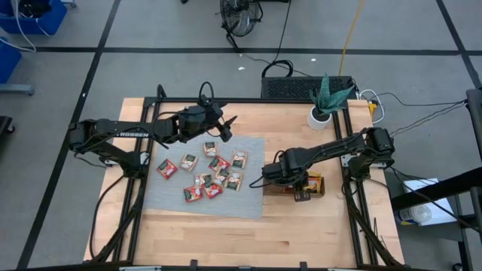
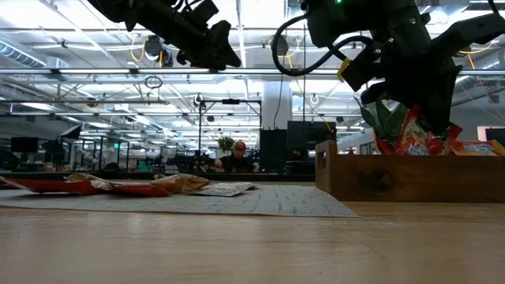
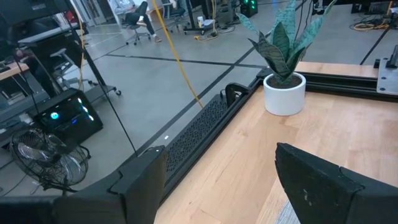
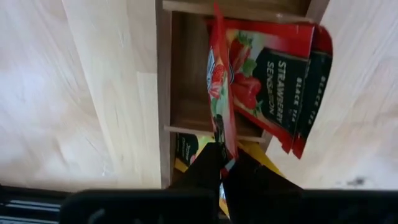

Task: Pick & Place Tea
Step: Put the red tea bag into the middle section of the wooden organizer

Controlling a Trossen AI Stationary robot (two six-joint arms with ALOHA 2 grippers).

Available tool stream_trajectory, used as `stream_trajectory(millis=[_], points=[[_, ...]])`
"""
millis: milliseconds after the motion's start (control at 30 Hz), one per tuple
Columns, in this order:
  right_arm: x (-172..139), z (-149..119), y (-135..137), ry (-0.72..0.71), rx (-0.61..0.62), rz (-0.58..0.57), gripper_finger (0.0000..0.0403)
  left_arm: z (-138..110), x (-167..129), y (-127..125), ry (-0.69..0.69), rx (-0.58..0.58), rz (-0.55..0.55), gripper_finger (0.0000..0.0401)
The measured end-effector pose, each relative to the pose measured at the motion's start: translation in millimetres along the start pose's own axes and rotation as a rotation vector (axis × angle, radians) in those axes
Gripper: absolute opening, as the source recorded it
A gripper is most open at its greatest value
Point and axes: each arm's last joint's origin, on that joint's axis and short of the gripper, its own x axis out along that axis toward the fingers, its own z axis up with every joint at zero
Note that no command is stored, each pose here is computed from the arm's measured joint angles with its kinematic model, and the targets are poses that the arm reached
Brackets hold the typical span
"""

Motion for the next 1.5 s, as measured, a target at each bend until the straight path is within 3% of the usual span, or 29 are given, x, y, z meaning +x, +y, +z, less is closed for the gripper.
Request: stream_trajectory(millis=[400,733,933,1133,1267,1367,1500], points=[[9,-2,-6,0.029,0.085,0.003,0.0007,0,0,0,0.000,0.003,0.000,0.0296],[13,-4,-11,0.047,0.176,-0.001,0.0104,0,0,0,0.000,0.003,0.000,0.0296],[6,-7,-11,0.073,0.200,-0.017,0.0124,0,0,0,0.000,0.000,0.000,0.0296],[-10,-19,-13,-0.002,0.235,-0.130,0.0125,0,0,0,0.000,-0.002,0.000,0.0296],[-23,-23,-12,-0.143,0.209,-0.111,0.0115,0,0,0,0.001,-0.002,0.000,0.0296],[-34,-22,-5,-0.312,0.150,-0.092,0.0085,0,0,0,0.001,-0.002,0.000,0.0296],[-32,-20,8,-0.495,-0.016,-0.045,0.0015,0,0,0,0.004,0.000,0.000,0.0296]])
